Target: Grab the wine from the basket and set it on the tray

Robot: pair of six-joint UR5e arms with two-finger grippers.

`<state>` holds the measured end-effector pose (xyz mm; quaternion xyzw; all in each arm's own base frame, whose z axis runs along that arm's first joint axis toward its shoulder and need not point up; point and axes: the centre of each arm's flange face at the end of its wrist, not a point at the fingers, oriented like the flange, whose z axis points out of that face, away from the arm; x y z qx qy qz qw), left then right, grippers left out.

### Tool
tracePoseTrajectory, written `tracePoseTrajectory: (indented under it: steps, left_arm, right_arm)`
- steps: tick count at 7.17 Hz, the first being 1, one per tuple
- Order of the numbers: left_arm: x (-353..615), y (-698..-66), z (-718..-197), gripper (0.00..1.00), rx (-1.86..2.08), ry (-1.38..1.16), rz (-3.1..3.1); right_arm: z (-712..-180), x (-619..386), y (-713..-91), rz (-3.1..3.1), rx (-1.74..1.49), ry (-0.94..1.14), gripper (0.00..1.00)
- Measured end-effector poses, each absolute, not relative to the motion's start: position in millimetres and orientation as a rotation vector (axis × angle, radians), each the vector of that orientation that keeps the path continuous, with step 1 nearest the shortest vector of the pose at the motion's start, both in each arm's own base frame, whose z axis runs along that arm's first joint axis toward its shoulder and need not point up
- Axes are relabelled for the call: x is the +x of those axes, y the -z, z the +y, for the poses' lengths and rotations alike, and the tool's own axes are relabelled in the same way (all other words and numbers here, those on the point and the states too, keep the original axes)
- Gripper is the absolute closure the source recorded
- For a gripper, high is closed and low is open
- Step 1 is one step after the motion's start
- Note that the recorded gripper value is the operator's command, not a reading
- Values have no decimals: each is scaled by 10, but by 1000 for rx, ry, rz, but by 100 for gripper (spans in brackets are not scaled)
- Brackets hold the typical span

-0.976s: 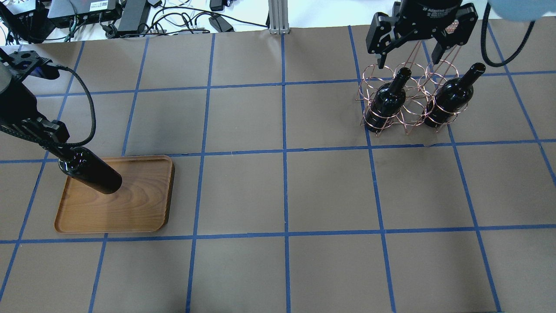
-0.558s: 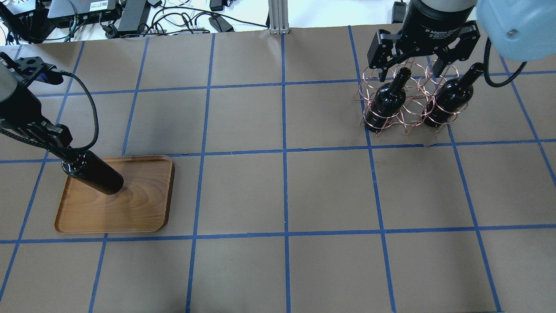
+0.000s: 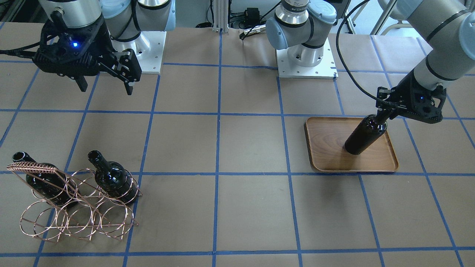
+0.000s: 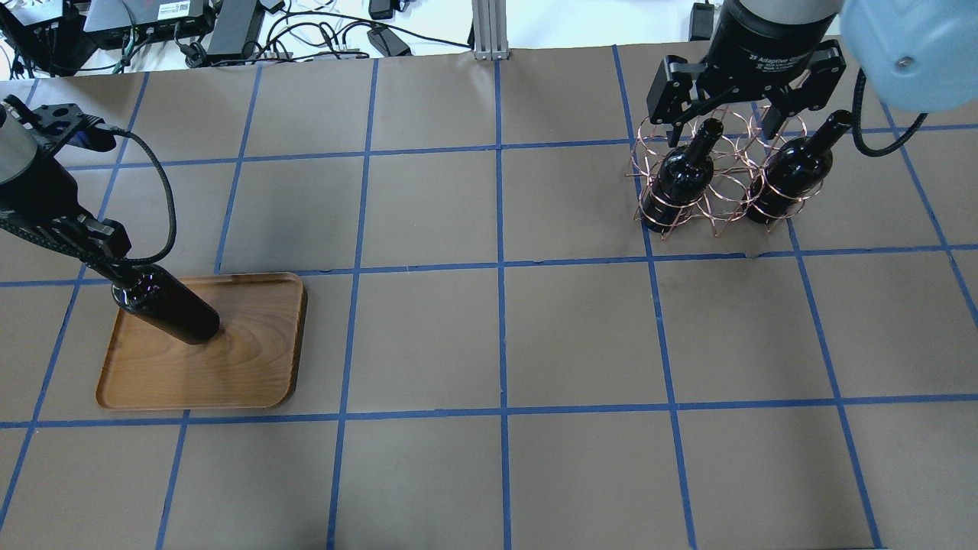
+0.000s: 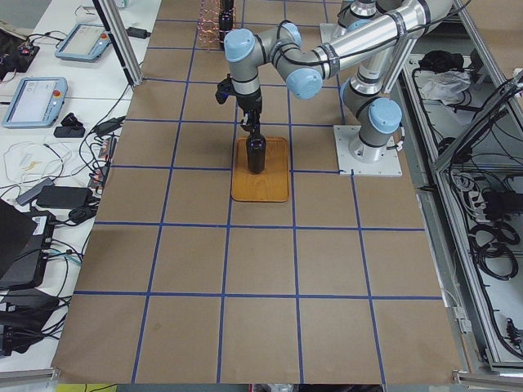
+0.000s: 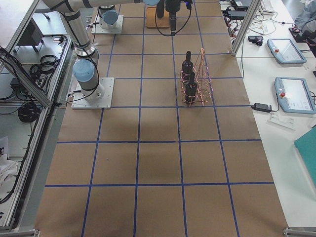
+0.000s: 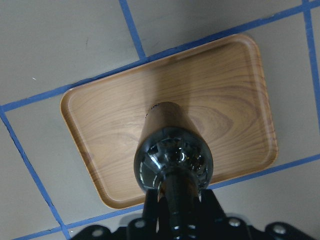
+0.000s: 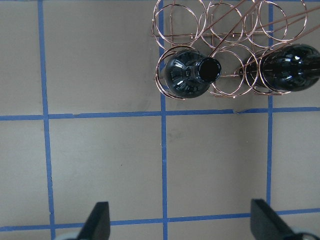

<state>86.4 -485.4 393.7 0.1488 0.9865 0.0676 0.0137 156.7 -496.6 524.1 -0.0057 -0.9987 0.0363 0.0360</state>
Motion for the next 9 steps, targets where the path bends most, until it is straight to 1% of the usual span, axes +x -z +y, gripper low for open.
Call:
tracePoseTrajectory:
  steps: [4,7,9]
  left_arm:
    - [794,-4094,-4750,0,457,-245,3084]
    - [532,-4641,-4683,0,253,-164,3126]
    - [123,-4973,-4727,0,140,-93,3129]
  right_arm:
    - [-4907,1631,-5227,-3130,-28,-98,0]
    - [-4877,1636,-5226,-3135,-31,-85,0]
    - [-4876,1631,-5228,-3130,-30,-86,0]
